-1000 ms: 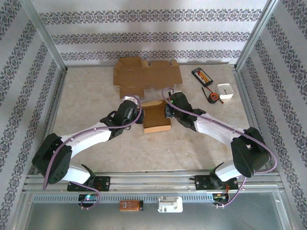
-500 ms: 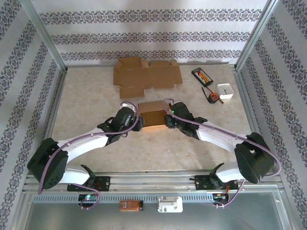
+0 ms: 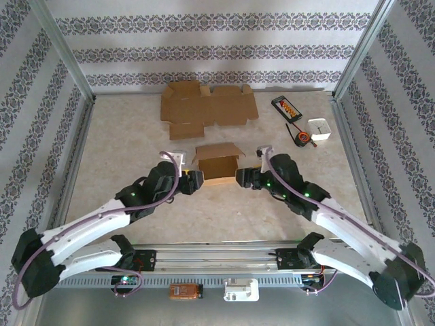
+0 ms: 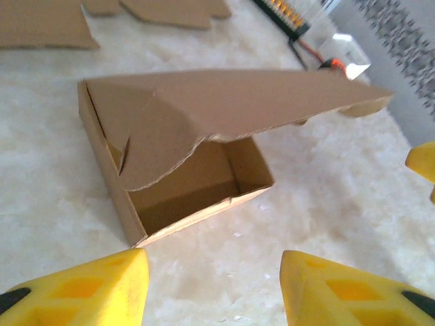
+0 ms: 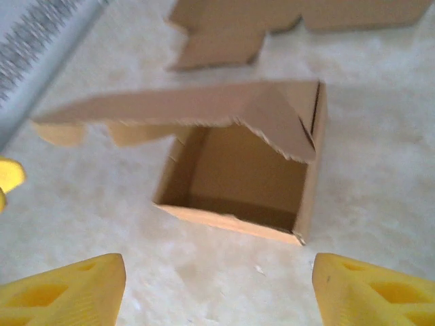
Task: Fold the paper box
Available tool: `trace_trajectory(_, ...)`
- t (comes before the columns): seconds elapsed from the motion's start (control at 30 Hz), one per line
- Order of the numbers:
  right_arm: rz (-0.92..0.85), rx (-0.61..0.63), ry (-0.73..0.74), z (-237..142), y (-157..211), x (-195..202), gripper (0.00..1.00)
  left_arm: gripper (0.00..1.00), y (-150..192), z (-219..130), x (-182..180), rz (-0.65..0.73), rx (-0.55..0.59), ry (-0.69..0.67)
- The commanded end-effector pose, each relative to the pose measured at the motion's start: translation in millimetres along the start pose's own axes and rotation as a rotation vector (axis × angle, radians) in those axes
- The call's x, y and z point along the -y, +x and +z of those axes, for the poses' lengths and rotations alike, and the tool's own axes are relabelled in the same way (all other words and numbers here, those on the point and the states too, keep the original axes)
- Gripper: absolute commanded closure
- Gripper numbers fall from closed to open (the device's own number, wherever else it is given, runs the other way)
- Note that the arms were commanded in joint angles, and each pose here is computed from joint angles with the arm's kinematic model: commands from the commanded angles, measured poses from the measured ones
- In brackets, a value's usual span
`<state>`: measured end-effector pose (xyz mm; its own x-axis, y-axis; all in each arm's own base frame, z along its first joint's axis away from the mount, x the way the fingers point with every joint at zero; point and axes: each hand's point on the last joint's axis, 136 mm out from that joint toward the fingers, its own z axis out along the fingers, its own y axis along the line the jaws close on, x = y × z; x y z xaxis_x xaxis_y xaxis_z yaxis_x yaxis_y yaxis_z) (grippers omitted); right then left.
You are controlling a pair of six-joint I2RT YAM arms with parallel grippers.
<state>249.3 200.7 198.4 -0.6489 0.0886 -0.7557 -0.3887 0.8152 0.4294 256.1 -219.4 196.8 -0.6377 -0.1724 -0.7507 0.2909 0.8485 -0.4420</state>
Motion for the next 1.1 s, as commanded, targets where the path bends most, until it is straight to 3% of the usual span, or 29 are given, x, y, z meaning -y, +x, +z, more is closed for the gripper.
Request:
trace_trajectory(0.0, 0.066, 0.130, -0.009, -28, -45, -8, 0.23, 0.46, -45, -34, 4, -0.019, 0.149, -0.030)
trace_trajectory(0.07, 0.130, 0.152, -0.006, -31, -71, -4, 0.24, 0.42, -69, -48, 4, -0.047, 0.239, -0.054)
trace_trajectory(0.17, 0.214, 0.072, -0.019, -17, -91, 3, 0.26, 0.33, -90, -51, -6, -0.119, 0.272, -0.128)
trace_trajectory(0.37, 0.311, -0.055, -0.042, 25, -99, 10, 0.27, 0.28, -90, -15, -12, -0.260, 0.107, -0.089)
trace_trajectory(0.57, 0.395, -0.203, -0.041, 68, -77, 17, 0.32, 0.25, -71, 30, -26, -0.391, -0.020, -0.007)
trace_trajectory(0.7, 0.446, -0.286, -0.050, 87, -56, 20, 0.38, 0.29, -61, 47, -27, -0.447, -0.043, 0.035)
trace_trajectory(0.9, 0.474, -0.333, -0.059, 97, -35, 16, 0.44, 0.38, -37, 69, -6, -0.562, -0.173, 0.180)
trace_trajectory(1.07, 0.475, -0.351, -0.045, 98, -18, 16, 0.49, 0.49, -32, 75, -6, -0.614, -0.167, 0.196)
